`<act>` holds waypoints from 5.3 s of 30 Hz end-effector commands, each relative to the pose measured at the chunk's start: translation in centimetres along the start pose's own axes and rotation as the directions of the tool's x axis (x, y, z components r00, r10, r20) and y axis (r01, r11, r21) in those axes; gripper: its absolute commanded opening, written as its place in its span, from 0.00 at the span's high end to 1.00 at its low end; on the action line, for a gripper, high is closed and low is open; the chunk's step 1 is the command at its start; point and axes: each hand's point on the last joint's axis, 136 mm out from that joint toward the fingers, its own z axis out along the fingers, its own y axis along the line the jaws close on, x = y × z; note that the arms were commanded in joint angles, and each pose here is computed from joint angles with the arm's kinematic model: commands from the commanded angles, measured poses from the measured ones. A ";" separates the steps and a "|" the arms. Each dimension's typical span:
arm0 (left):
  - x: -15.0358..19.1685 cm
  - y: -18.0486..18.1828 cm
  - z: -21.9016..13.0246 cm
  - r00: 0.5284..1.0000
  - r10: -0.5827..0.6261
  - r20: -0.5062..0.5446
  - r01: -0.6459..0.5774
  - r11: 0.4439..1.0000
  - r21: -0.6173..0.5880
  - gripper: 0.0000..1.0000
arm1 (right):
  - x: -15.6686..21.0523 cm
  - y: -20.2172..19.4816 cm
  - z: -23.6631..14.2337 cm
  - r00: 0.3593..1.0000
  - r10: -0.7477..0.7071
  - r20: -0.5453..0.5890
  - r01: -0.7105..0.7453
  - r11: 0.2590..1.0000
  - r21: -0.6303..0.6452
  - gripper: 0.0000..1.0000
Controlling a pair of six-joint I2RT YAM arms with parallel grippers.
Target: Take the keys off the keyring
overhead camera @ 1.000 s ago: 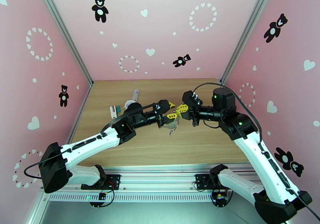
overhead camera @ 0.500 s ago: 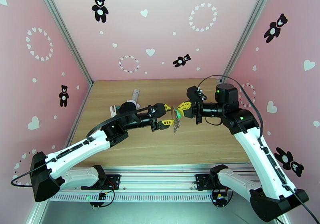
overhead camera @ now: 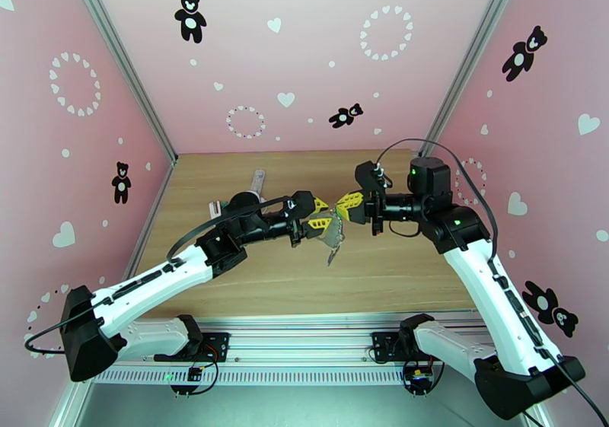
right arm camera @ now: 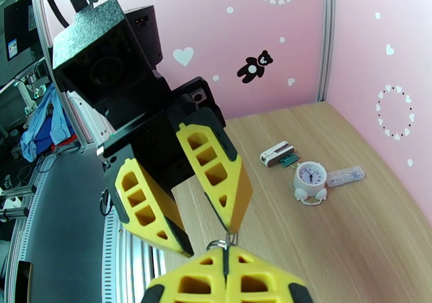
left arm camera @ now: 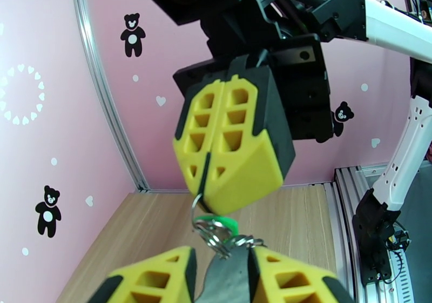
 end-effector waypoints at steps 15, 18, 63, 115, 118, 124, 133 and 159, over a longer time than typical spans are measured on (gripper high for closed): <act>1.1 1.2 1.1 1.000 -0.020 0.013 0.021 0.997 -0.079 0.80 | -0.9 -0.4 -0.4 0.998 -0.019 0.053 0.017 0.998 0.053 1.00; 1.2 1.2 1.2 1.000 -0.024 0.011 0.025 0.997 -0.076 0.81 | -0.9 -0.5 -0.4 0.998 -0.017 0.056 0.014 0.998 0.059 1.00; -2.3 2.3 1.4 0.997 -0.069 -0.015 0.069 0.997 -0.031 0.90 | 2.4 0.3 1.8 0.977 -0.156 -0.145 0.181 0.967 0.181 1.00; 0.8 2.8 1.6 0.999 0.051 0.017 -0.047 0.985 -0.169 0.93 | -0.8 -1.6 0.3 0.997 0.059 0.042 -0.064 0.987 0.146 1.00; 0.3 2.9 1.5 0.998 0.055 0.018 -0.051 0.984 -0.170 0.93 | -0.4 -1.1 0.4 1.000 0.024 0.017 -0.026 0.989 0.147 1.00; -0.7 3.3 1.3 0.999 0.030 0.014 -0.027 0.986 -0.162 0.95 | 1.1 0.1 0.9 0.997 -0.048 -0.057 0.055 0.990 0.129 1.00; -1.7 3.6 1.1 0.999 -0.031 0.016 0.033 0.991 -0.130 0.95 | 2.2 0.0 1.2 0.983 -0.116 -0.140 0.139 0.976 0.168 1.00; 1.2 2.6 1.3 0.997 0.083 -0.005 -0.083 0.992 -0.099 0.75 | -3.1 -0.4 -0.6 0.996 0.043 0.081 -0.052 0.992 0.117 1.00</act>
